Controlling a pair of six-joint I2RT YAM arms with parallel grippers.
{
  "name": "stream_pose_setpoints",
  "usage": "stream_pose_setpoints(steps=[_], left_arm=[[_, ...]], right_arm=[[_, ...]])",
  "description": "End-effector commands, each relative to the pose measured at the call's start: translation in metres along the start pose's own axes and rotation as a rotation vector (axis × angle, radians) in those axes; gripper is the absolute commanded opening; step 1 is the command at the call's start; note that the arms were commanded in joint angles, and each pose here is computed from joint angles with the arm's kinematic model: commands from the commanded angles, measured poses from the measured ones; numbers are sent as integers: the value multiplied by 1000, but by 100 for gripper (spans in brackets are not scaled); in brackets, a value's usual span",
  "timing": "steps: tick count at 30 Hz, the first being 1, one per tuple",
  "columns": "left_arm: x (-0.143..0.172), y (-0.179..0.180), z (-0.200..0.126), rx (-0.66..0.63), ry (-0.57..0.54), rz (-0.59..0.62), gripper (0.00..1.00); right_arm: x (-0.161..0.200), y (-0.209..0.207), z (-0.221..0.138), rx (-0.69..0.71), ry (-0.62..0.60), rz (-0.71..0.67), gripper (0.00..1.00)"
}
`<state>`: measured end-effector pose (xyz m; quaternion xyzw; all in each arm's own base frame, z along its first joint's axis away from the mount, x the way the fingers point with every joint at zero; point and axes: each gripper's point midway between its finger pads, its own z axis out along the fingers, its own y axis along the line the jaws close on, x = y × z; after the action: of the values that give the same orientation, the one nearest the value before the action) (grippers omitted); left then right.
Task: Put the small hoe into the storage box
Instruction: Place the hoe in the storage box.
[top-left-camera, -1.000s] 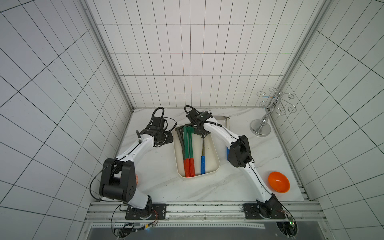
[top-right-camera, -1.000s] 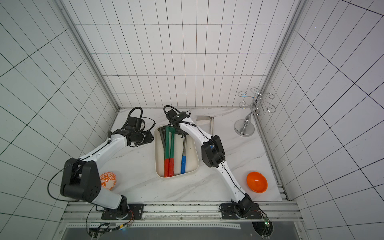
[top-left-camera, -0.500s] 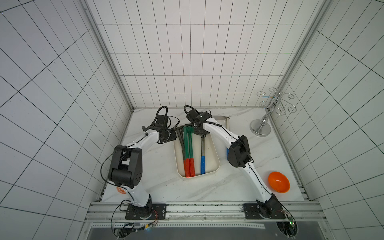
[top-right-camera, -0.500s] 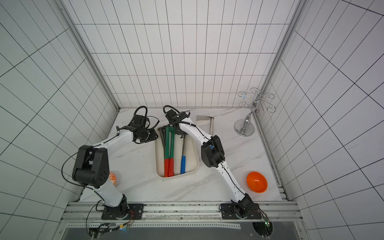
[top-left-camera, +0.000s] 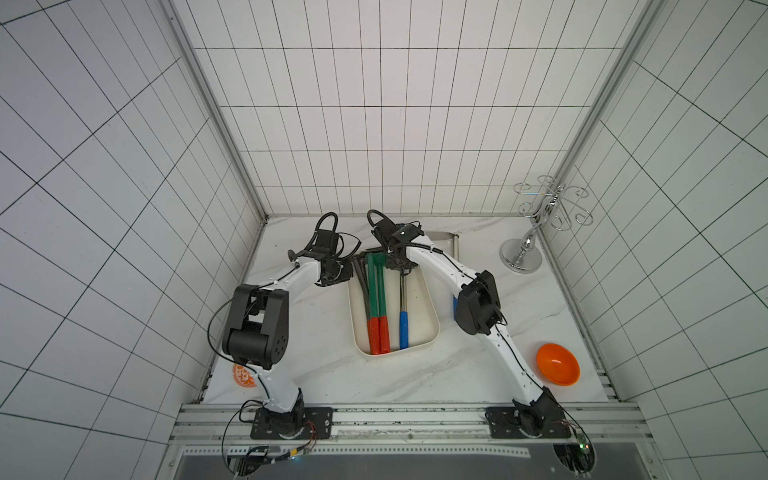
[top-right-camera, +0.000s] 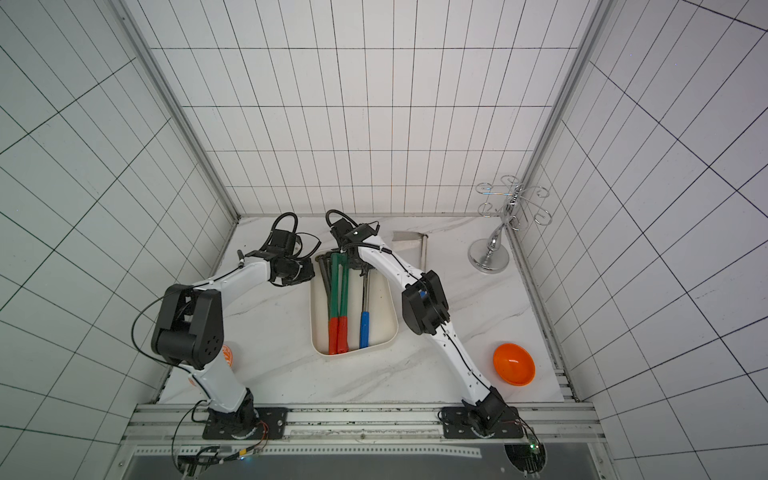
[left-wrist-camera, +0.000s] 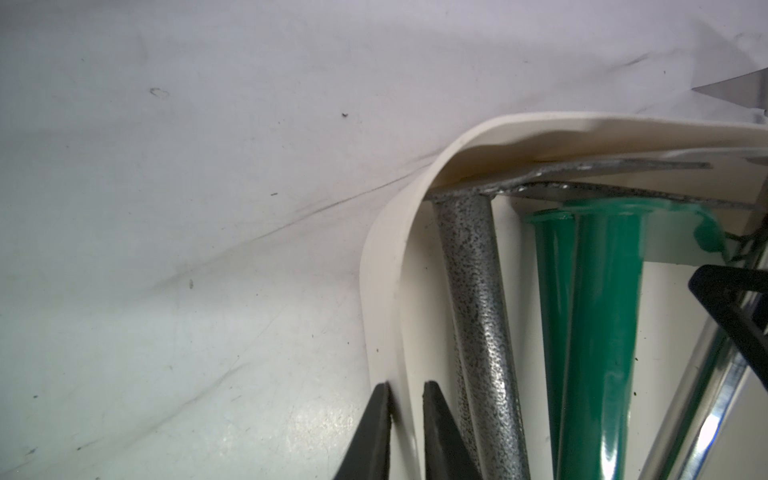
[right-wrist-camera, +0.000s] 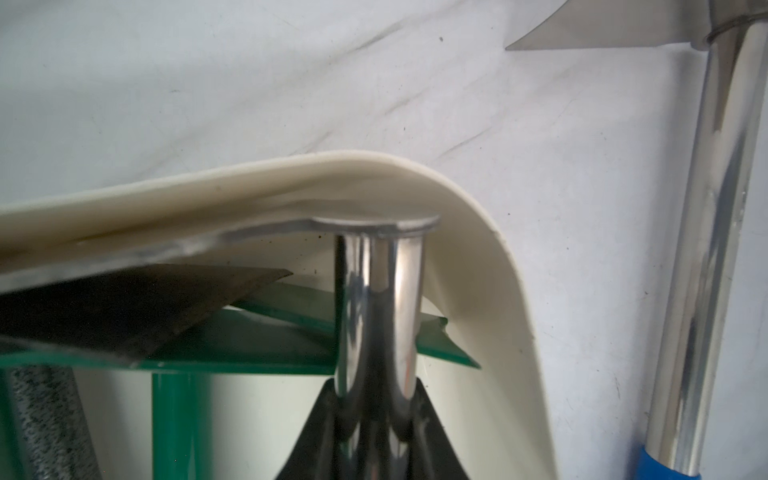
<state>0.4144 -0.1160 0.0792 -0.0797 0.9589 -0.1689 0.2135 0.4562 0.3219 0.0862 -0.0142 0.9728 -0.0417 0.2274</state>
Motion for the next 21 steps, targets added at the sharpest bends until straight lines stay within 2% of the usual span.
stream_pose_setpoints(steps=[1,12,16,21], left_arm=[[-12,-19,1,63,-30,22,15],[-15,-21,-2,67,-35,31,12],[-16,-21,-3,64,-36,35,12],[-15,-21,-2,64,-34,35,11]], right_arm=[[3,13,-8,-55,20,-48,12],[-13,-4,-29,-47,-23,-33,20],[-14,-5,-31,-50,-23,-37,24],[-11,-4,-27,-50,-14,-45,24]])
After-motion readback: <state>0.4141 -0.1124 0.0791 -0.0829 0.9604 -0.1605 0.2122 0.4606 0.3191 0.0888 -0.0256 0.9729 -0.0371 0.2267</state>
